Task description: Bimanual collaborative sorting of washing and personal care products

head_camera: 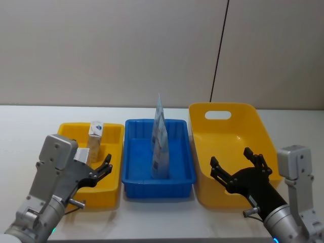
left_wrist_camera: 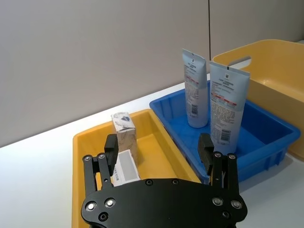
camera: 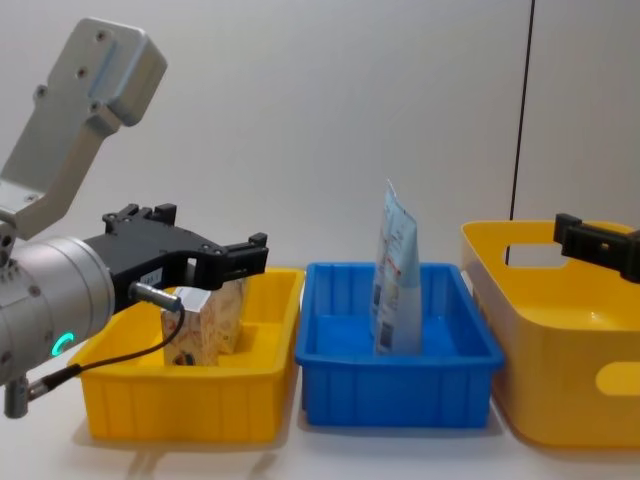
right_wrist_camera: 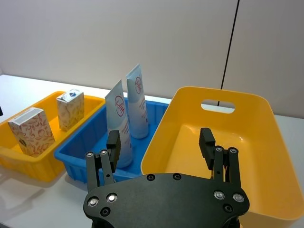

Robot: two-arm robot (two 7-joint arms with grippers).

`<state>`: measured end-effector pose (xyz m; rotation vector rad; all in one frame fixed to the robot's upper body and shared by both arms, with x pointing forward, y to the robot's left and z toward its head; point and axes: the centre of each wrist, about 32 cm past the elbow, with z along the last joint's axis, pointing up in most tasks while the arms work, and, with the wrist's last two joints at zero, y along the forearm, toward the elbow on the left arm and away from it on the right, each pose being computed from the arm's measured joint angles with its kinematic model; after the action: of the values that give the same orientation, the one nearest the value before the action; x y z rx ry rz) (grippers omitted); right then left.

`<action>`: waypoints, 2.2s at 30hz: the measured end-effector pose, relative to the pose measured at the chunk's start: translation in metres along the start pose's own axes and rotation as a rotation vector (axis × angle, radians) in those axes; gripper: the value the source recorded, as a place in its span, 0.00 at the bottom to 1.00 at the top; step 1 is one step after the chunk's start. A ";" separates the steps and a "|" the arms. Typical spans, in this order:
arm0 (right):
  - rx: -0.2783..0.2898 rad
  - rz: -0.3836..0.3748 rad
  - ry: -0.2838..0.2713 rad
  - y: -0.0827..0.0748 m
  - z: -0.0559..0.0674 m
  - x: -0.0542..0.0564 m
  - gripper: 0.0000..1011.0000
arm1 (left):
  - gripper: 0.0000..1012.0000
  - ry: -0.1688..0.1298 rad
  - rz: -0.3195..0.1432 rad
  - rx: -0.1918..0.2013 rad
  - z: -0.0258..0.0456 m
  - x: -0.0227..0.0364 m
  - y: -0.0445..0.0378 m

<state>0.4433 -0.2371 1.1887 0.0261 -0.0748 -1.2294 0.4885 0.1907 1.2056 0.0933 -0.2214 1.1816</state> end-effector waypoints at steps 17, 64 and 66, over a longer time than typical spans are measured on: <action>0.000 0.000 0.000 0.000 0.000 0.000 0.99 | 0.99 0.083 0.034 0.127 -0.0071 0.0042 -0.0079; 0.000 0.000 0.000 0.000 0.000 0.000 0.99 | 0.99 0.107 0.047 0.330 -0.0157 0.0123 -0.0055; 0.000 0.000 0.000 0.000 0.000 0.000 0.99 | 0.99 0.110 0.050 0.325 -0.0165 0.0124 -0.0072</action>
<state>0.4433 -0.2371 1.1887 0.0260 -0.0748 -1.2295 0.5017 0.2023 1.1926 0.3077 0.0671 1.2613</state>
